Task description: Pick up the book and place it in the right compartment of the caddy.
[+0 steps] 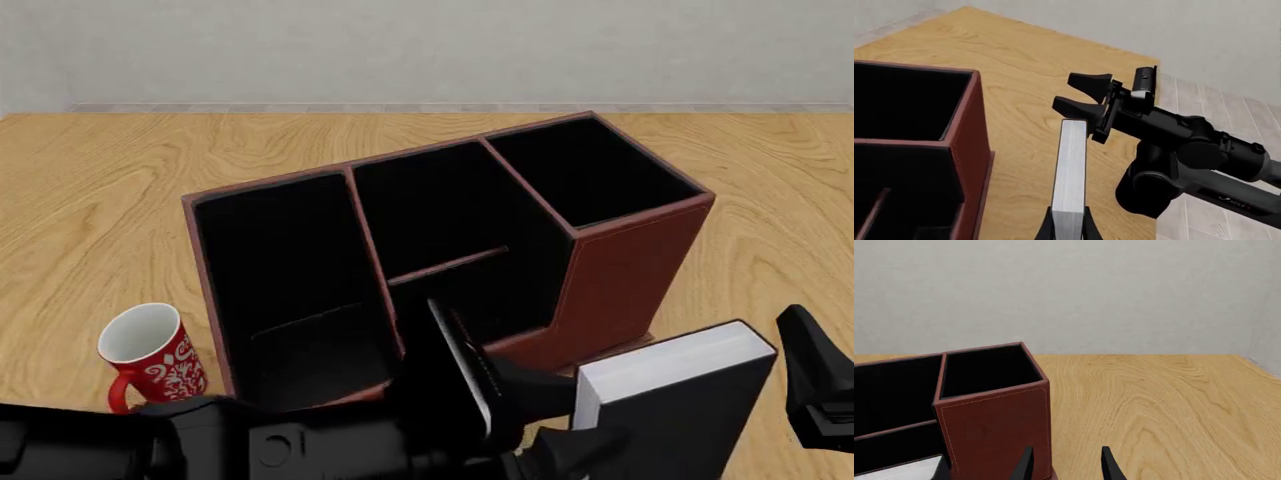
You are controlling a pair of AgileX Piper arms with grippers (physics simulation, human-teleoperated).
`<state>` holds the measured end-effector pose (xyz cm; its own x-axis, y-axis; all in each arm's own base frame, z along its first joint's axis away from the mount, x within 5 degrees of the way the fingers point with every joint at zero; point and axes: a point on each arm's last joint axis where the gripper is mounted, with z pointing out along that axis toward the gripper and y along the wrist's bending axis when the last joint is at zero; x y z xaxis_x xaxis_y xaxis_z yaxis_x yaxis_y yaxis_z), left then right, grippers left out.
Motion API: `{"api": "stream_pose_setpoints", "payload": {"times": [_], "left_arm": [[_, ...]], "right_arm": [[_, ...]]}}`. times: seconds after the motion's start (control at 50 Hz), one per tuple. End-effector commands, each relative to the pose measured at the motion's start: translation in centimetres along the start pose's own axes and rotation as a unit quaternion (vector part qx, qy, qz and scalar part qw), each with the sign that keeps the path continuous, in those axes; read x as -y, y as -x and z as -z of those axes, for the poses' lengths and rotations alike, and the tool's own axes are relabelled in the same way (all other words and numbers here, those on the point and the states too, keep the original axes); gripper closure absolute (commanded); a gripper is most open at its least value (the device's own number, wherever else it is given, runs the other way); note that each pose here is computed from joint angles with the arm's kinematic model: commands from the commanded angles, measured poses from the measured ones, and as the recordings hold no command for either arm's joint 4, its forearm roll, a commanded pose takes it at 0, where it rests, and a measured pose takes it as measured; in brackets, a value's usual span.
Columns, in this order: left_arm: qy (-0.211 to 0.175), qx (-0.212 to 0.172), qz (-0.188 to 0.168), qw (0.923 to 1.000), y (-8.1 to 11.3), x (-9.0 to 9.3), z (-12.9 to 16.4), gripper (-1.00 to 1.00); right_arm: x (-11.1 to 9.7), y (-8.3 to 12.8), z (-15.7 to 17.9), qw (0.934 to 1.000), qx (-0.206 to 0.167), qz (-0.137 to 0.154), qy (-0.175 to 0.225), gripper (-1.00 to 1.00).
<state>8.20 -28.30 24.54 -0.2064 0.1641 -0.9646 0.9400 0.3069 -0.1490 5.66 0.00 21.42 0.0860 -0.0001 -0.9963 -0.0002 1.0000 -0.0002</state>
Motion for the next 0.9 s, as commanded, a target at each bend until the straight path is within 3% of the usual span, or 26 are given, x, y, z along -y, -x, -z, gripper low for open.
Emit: {"api": "stream_pose_setpoints", "payload": {"times": [0.02,0.38,0.9], "left_arm": [[-0.001,0.022,-0.017,0.9996,1.8,0.2,1.3,1.00],[0.001,0.030,-0.030,0.9991,4.2,0.4,2.2,1.00],[-0.003,0.052,-0.071,0.9961,10.3,1.5,3.5,1.00]], "right_arm": [[0.0,0.0,0.0,1.0000,0.000,0.000,0.000,-1.00],[0.0,0.0,0.0,1.0000,0.000,0.000,0.000,-1.00],[0.0,0.0,0.0,1.0000,0.000,0.000,0.000,-1.00]]}}
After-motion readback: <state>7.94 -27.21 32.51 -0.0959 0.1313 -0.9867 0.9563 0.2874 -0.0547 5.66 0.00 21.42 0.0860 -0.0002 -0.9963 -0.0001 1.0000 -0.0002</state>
